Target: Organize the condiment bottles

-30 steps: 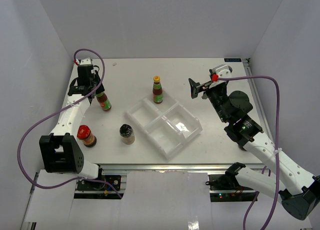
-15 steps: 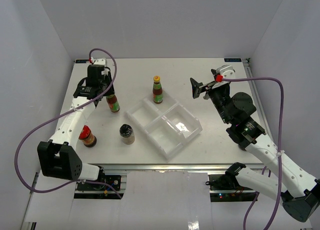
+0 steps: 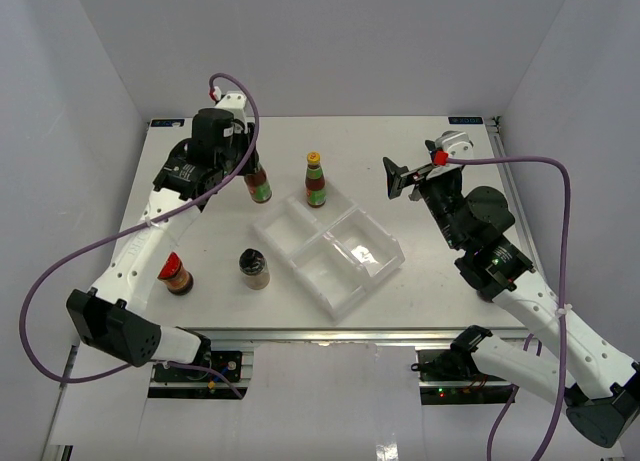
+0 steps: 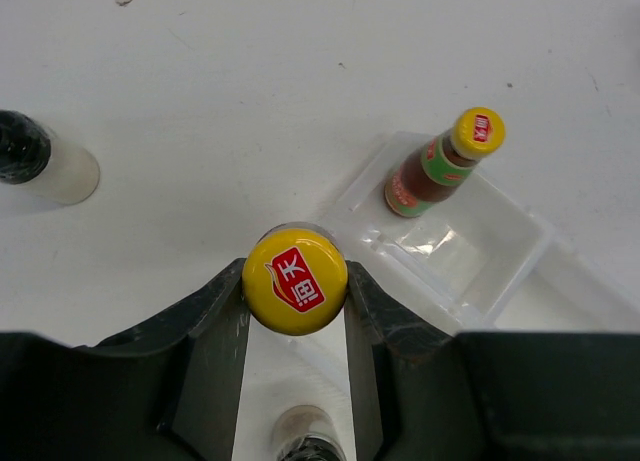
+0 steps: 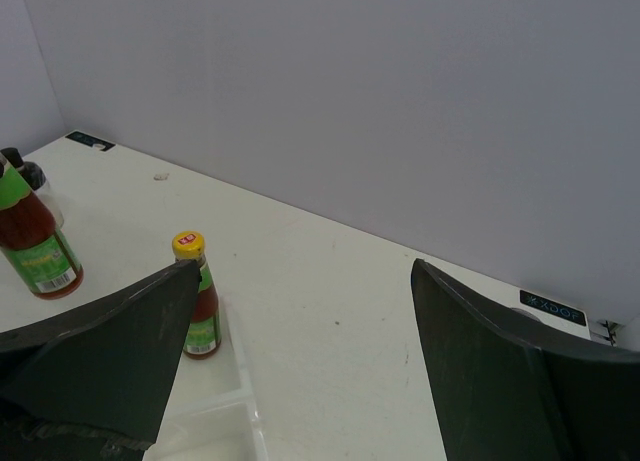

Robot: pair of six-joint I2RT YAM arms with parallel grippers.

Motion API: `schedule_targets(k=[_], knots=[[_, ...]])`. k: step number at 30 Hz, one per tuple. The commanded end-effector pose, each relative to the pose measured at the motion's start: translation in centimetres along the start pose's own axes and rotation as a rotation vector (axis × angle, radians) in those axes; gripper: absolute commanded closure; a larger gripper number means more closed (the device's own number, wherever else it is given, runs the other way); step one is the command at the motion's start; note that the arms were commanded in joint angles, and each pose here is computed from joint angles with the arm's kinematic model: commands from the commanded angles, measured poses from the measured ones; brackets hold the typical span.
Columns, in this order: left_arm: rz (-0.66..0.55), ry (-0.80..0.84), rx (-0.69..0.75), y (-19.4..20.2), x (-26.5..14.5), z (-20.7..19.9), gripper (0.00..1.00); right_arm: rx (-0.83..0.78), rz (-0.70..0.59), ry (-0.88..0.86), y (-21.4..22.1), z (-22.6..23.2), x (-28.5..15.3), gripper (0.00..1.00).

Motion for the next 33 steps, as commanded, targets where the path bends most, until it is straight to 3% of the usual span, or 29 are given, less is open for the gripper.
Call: schedule_targets(k=[1, 5, 13, 33], knots=[[-0.164, 0.206, 0.018, -5.1, -4.7, -5.3, 1.00, 0.020, -0.049, 0.033, -2.1, -1.0, -0.4, 0.08], [-0.152, 0.321, 0.043, -4.6, -5.8, -9.1, 1.00, 0.026, -0.052, 0.033, -2.3, -1.0, -0.4, 0.08], [-0.134, 0.398, 0.081, -3.5, -4.4, -12.8, 1.00, 0.029, -0.059, 0.039, -2.7, -1.3, -0.6, 0.08], [-0.138, 0.460, 0.120, -1.4, 2.1, -15.9, 1.00, 0.028, -0.093, 0.076, -3.6, -2.4, -2.0, 0.08]])
Point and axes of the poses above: each gripper's point midway between its finger pads, its own x axis out along the fingers, its own z axis along the line the jaws close on, y = z × x, the point moved 1 cm from there along -x, back along the fingers, and after that the axes turned 5 degrees about -x, right-handed, at the moved point
